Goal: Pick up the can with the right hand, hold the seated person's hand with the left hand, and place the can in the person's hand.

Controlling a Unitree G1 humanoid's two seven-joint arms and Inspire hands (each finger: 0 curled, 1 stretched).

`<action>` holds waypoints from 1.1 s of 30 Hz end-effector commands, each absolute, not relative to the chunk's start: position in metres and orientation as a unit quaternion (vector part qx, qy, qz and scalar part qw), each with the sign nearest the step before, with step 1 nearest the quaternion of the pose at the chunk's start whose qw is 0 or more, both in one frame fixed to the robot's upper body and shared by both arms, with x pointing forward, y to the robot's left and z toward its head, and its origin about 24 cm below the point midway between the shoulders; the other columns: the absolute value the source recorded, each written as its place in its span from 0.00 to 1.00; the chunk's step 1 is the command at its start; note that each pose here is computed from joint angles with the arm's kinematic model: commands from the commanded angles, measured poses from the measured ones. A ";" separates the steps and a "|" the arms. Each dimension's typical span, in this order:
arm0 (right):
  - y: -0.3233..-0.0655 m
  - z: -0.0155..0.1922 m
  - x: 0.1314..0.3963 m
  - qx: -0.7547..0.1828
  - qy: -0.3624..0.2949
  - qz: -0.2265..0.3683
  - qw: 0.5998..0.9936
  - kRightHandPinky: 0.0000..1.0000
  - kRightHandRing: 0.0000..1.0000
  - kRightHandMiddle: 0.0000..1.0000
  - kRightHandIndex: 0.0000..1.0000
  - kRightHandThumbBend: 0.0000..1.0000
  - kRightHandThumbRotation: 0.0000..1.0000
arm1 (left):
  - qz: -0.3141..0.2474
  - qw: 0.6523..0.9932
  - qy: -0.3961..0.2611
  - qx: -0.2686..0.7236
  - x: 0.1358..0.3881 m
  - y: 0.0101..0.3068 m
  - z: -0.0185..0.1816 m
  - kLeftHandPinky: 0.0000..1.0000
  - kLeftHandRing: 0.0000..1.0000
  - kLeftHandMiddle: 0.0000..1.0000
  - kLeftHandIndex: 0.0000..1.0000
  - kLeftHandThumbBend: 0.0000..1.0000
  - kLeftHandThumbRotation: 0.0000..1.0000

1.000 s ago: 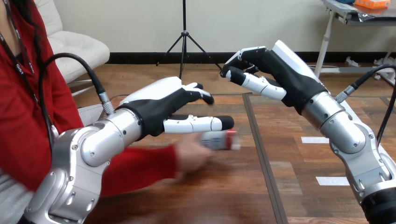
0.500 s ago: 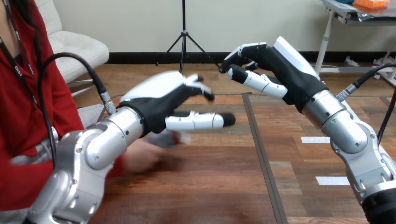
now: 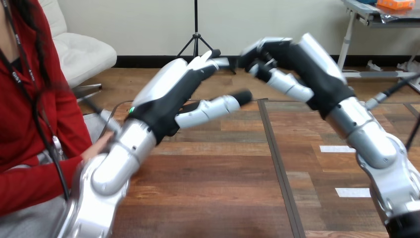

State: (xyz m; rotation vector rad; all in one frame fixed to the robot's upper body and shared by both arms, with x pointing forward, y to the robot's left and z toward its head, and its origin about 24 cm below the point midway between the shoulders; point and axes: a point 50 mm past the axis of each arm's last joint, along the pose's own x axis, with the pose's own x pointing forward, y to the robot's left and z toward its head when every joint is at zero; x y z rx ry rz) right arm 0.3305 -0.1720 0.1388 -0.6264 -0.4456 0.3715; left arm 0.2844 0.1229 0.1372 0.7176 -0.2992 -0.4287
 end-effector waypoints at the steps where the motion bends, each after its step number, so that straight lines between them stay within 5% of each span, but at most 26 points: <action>1: -0.177 0.144 0.322 -0.244 -0.238 0.150 0.928 0.55 0.62 0.67 0.67 0.91 1.00 | -0.181 0.941 -0.170 0.229 0.281 0.130 0.129 0.84 0.99 0.96 0.99 0.80 1.00; 11: -0.188 0.128 0.298 -0.166 -0.244 0.144 0.945 0.59 0.65 0.71 0.74 0.89 1.00 | -0.183 0.958 -0.191 0.109 0.262 0.137 0.110 0.87 0.90 0.87 1.00 0.79 1.00; 23: -0.193 0.103 0.260 -0.083 -0.224 0.148 0.960 0.63 0.71 0.76 0.82 0.88 1.00 | -0.190 0.965 -0.178 0.036 0.230 0.148 0.092 0.70 0.80 0.82 1.00 0.65 1.00; 33: -0.192 0.079 0.229 -0.045 -0.202 0.142 0.968 0.65 0.73 0.78 0.86 0.85 1.00 | -0.176 0.969 -0.173 -0.011 0.205 0.155 0.081 0.58 0.71 0.74 0.99 0.67 0.99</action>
